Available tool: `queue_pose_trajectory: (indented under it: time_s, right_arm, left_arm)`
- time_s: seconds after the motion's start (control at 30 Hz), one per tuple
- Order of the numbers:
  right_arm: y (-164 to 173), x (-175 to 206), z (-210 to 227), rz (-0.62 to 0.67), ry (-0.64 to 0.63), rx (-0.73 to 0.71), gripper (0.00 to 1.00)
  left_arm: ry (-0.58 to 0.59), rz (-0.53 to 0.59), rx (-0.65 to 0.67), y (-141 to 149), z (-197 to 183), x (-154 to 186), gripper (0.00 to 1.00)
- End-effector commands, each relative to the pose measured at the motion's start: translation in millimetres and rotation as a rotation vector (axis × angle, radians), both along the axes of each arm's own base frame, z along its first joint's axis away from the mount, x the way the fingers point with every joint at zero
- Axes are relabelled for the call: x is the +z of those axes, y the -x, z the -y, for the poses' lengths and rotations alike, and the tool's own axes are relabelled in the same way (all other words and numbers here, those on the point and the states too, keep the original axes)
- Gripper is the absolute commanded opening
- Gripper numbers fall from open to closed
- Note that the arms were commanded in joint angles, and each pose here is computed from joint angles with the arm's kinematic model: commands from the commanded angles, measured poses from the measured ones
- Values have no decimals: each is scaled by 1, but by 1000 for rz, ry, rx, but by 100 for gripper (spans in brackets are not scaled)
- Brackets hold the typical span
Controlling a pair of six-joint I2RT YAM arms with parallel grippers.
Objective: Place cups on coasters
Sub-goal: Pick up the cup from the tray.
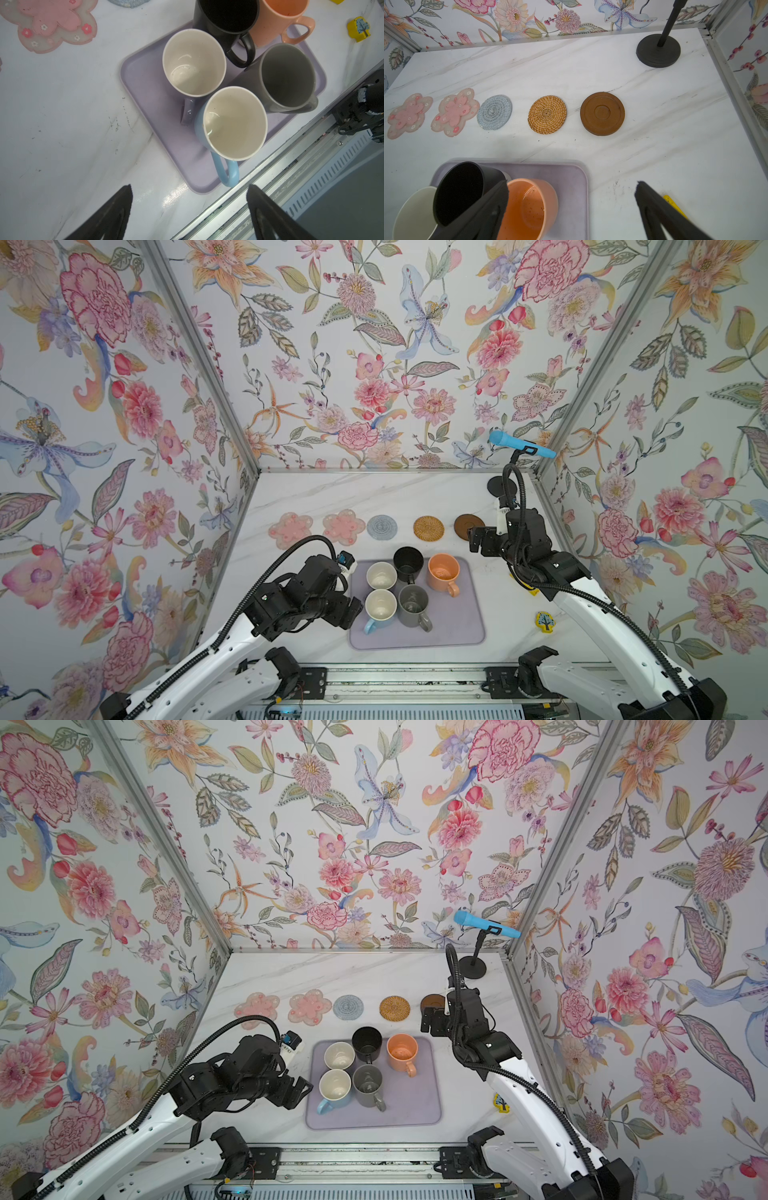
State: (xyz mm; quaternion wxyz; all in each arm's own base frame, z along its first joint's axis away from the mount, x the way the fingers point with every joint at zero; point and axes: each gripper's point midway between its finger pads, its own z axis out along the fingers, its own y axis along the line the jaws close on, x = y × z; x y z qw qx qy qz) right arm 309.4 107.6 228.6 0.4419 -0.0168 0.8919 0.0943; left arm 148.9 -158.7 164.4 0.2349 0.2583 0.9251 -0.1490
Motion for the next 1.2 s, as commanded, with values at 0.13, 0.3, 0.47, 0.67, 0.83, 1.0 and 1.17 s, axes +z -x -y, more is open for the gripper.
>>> queue_pose_trajectory:
  time_s: [0.13,0.3,0.47,0.67,0.83,1.0,1.17]
  right_arm:
    - [-2,-3,-3,-29,-13,-10,96]
    - [-2,-2,-6,-32,-27,-2,96]
    - [-1,-2,-8,-30,-51,-5,97]
    - [3,-5,-8,-36,-71,-11,96]
    - [6,4,-10,-16,-95,-3,96]
    - [7,10,-8,0,-98,-6,96]
    - [6,8,-11,-13,-109,-3,96]
  left_arm:
    - [-113,-30,-22,9,-12,-6,86]
    - [-182,-79,-70,21,-18,-16,86]
    - [-107,-93,-134,31,0,-14,85]
    - [-85,-101,-205,40,20,-25,85]
    - [-143,-96,-243,43,24,-38,85]
    - [-116,-76,-240,39,31,-38,86]
    - [-91,-77,-250,41,40,-47,85]
